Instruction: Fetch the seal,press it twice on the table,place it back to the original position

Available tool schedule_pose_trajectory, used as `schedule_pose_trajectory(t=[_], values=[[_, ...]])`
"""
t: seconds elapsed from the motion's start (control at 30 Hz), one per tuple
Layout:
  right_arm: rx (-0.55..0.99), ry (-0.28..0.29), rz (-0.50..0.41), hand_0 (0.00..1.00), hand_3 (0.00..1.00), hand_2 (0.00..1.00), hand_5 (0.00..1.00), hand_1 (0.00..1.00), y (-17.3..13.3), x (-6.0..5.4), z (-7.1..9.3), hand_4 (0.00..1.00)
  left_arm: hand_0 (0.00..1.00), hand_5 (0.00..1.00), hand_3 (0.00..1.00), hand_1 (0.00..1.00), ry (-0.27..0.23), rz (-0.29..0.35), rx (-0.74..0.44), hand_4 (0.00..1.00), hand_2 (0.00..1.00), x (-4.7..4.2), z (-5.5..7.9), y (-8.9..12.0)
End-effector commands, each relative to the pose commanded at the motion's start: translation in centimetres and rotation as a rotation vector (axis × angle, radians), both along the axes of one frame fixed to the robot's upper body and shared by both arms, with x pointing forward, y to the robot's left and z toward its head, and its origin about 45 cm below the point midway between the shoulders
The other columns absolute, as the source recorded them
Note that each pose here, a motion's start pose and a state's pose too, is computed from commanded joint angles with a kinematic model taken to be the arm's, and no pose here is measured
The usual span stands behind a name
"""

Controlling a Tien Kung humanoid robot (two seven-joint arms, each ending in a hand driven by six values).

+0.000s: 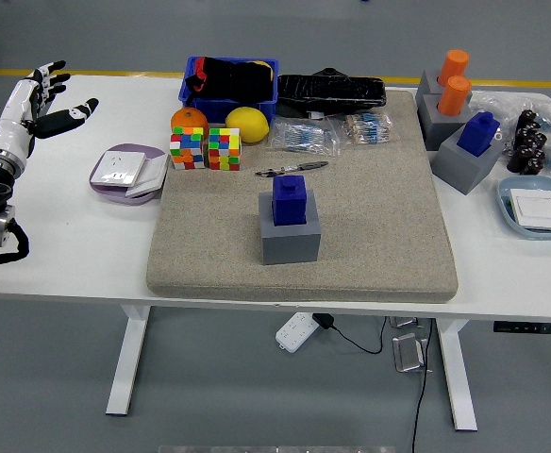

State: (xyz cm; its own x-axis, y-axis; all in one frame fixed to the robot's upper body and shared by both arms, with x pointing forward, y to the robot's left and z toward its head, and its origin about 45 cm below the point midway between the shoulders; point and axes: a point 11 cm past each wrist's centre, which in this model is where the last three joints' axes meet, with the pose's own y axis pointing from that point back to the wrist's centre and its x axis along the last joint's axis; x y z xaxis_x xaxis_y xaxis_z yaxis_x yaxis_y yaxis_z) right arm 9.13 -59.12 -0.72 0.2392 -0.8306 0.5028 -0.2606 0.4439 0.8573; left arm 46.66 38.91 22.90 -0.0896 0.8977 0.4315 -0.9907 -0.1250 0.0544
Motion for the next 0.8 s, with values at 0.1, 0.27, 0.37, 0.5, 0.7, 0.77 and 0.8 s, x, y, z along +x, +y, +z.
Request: schedule_pose_trajectory(t=[0.1,0.27,0.37,0.5,0.7,0.77,0.8], values=[[-0.001,0.002,0.001,0.791,0.641,0.682,0.532,0.701,-0.05,-0.08,0.02,0.763,0.944,0.166,0.93,0.906,0.0,-0.001,-0.001,0.773,0.893,-0.02,-0.05,-0.07],[0.0,-0.001,-0.002,0.792,0.641,0.684,0.533,0.701,-0.12,-0.09,0.08,0.764,0.944,0.163,0.93,0.906,-0.002,-0.002,-0.004,0.774,0.893,0.02,-0.03,-0.16],[0.002,-0.003,-0.005,0.792,0.641,0.683,0.534,0.702,-0.08,-0.1,0.05,0.764,0.943,0.163,0.929,0.906,0.0,-0.002,-0.006,0.775,0.893,0.0,-0.12,-0.22],[0.007,-0.003,-0.007,0.792,0.641,0.683,0.534,0.702,0.07,-0.16,-0.08,0.764,0.943,0.163,0.929,0.906,0.002,-0.004,-0.007,0.775,0.893,-0.04,-0.28,-0.35],[0.009,-0.002,-0.007,0.792,0.641,0.684,0.534,0.703,0.15,-0.14,-0.13,0.763,0.943,0.163,0.929,0.905,0.003,-0.005,-0.007,0.775,0.893,-0.04,-0.32,-0.39],[0.009,-0.002,-0.007,0.792,0.641,0.684,0.534,0.703,0.13,-0.15,-0.12,0.763,0.943,0.163,0.929,0.905,0.002,-0.003,-0.008,0.775,0.893,-0.03,-0.27,-0.34],[0.008,-0.002,-0.006,0.792,0.641,0.683,0.534,0.703,0.12,-0.14,-0.11,0.763,0.943,0.161,0.929,0.905,0.002,-0.003,-0.008,0.775,0.893,-0.02,-0.24,-0.32]])
